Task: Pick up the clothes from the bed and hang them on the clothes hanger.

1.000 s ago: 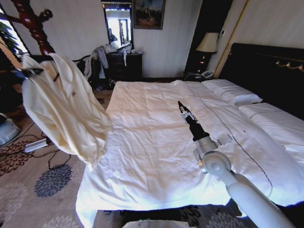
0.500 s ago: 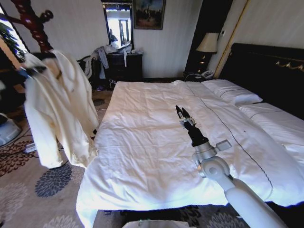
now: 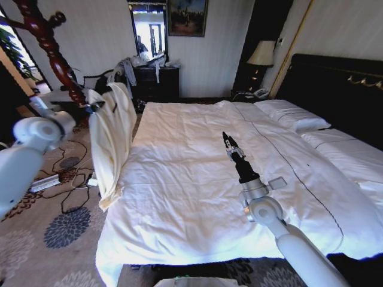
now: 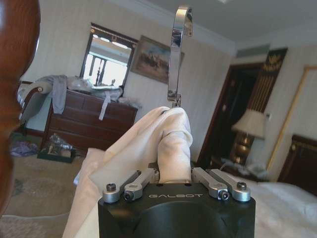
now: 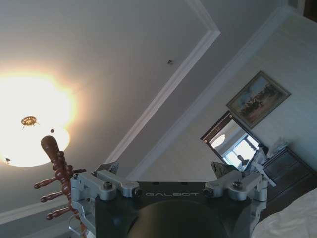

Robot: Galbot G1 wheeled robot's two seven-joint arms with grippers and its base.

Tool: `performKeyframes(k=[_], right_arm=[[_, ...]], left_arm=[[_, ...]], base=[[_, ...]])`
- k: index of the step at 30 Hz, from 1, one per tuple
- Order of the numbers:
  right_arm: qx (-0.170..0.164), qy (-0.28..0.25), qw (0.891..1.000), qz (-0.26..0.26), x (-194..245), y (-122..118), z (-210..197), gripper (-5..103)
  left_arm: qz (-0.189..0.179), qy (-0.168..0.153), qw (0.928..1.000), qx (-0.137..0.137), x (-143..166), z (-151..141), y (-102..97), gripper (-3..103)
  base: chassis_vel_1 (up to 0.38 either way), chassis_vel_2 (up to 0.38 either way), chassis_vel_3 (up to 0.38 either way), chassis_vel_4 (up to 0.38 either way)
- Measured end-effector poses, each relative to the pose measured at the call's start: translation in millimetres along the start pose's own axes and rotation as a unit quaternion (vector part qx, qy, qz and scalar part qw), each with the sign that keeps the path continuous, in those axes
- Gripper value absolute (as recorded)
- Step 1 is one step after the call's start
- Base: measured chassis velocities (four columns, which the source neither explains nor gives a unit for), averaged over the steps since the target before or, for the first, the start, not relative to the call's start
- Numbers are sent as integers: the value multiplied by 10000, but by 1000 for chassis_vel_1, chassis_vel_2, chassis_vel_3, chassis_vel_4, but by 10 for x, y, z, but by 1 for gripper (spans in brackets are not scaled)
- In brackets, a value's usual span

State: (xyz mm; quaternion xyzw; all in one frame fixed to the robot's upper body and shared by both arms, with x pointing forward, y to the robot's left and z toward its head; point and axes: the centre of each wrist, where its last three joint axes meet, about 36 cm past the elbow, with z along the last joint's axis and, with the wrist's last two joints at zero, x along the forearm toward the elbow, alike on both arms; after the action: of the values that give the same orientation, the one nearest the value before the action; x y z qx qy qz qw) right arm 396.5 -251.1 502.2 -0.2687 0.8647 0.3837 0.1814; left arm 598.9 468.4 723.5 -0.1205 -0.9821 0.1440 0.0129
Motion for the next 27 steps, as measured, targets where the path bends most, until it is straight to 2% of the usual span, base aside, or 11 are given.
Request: performKeyframes(k=[1,5,6,10,11,16,21,27], right_arm=[[0,0,10000,0,0,0,0,100],[10,-9,10000,56,18,-19,-13,100],[10,-9,10000,56,18,-19,-13,100],[43,0,10000,87,48,-36,-33,100],[43,0,10000,87,48,-36,-33,100],[64,-7,10000,43,43,-16,-56,100],[103,-39,9999,29,46,-9,-109,100],[167,-56,9998,74,97,-25,-151,100]], left_arm=[[0,0,10000,0,0,0,0,18],[-63,-170,9998,38,-165,-617,-8,18],[-63,-170,9998,38,-165,-617,-8,18],[-348,-53,9993,-98,-269,-1081,28,18],[-348,-53,9993,-98,-269,-1081,28,18],[-486,-97,9987,-86,-377,-1678,-130,18],[-598,-36,9982,80,-481,-1969,-246,18],[-767,71,9968,191,-546,-2012,-200,18]], base=[[0,0,0,0],[0,0,0,0],[0,0,0,0],[0,0,0,0],[0,0,0,0],[0,0,0,0],[0,0,0,0],[0,0,0,0]])
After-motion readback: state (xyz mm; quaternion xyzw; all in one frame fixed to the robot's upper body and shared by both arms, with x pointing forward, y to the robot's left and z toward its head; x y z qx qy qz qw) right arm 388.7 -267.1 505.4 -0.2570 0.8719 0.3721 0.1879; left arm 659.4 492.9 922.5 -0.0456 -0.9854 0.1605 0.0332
